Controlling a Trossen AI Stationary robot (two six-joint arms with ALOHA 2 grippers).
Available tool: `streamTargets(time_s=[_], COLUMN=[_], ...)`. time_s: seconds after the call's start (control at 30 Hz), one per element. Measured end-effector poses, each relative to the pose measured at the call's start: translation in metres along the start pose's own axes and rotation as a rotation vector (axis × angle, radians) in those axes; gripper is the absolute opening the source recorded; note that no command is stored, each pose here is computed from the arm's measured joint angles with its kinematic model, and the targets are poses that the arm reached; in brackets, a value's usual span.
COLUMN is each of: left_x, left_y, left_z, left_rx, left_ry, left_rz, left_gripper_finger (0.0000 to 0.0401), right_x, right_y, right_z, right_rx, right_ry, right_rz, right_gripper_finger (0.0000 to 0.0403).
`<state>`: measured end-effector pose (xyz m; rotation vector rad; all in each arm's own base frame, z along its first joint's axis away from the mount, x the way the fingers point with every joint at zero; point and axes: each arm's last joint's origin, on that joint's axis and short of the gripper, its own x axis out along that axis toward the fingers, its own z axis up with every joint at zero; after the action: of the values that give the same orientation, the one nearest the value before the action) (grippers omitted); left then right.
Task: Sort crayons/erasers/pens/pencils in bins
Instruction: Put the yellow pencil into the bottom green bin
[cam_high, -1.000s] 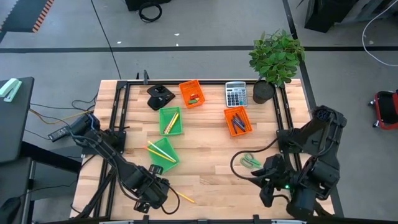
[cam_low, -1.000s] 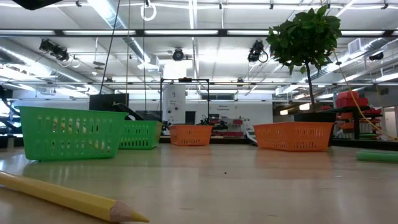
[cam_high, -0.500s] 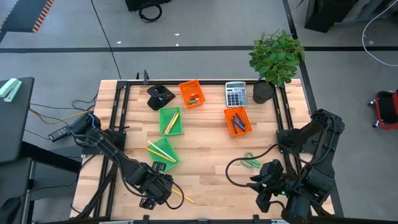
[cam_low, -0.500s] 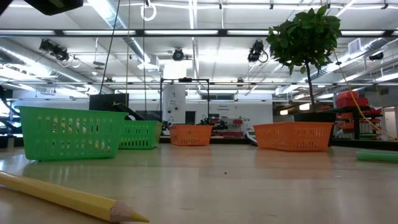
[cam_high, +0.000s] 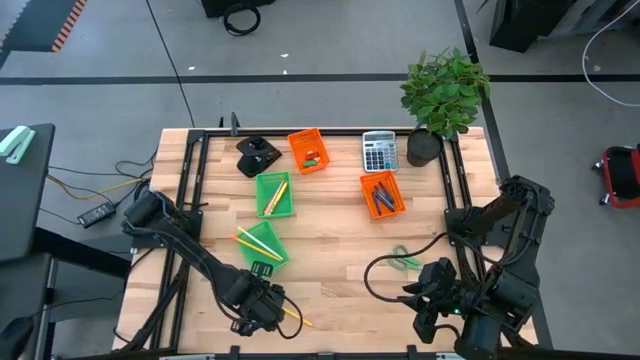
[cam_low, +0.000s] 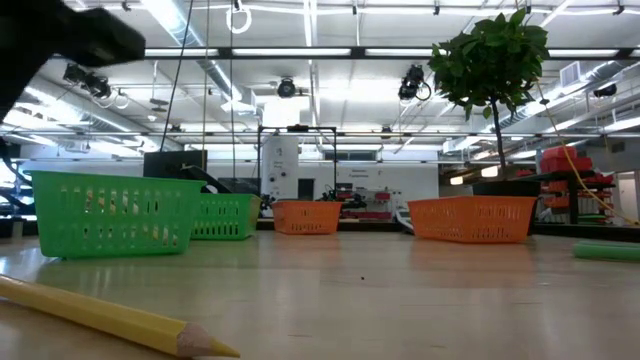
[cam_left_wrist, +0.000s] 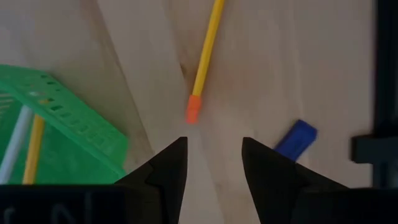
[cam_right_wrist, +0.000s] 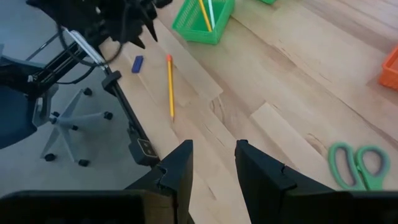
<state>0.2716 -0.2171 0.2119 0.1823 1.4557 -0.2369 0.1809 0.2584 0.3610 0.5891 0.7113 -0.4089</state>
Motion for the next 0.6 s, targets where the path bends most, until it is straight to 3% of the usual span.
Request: streamTargets(time_s=[0.4,0.6], left_x=[0.037,0.050], left_y=[-0.001,-0.003], left_z=[0.006,0.009], left_rx=[-0.033,0.030], left_ry=[0.090,0.112], left_rz=[0.042,0.046], left_gripper_finger=[0.0163,0.0162], right_x=[-0.001,-0.001], right_y=[0.000,0.000], right_z=[-0.001,-0.001], right_rx=[-0.006,-0.006], right_ry=[0.002,0.009], right_rz=[0.002,0.001], right_gripper_finger=[0.0127,0.0127])
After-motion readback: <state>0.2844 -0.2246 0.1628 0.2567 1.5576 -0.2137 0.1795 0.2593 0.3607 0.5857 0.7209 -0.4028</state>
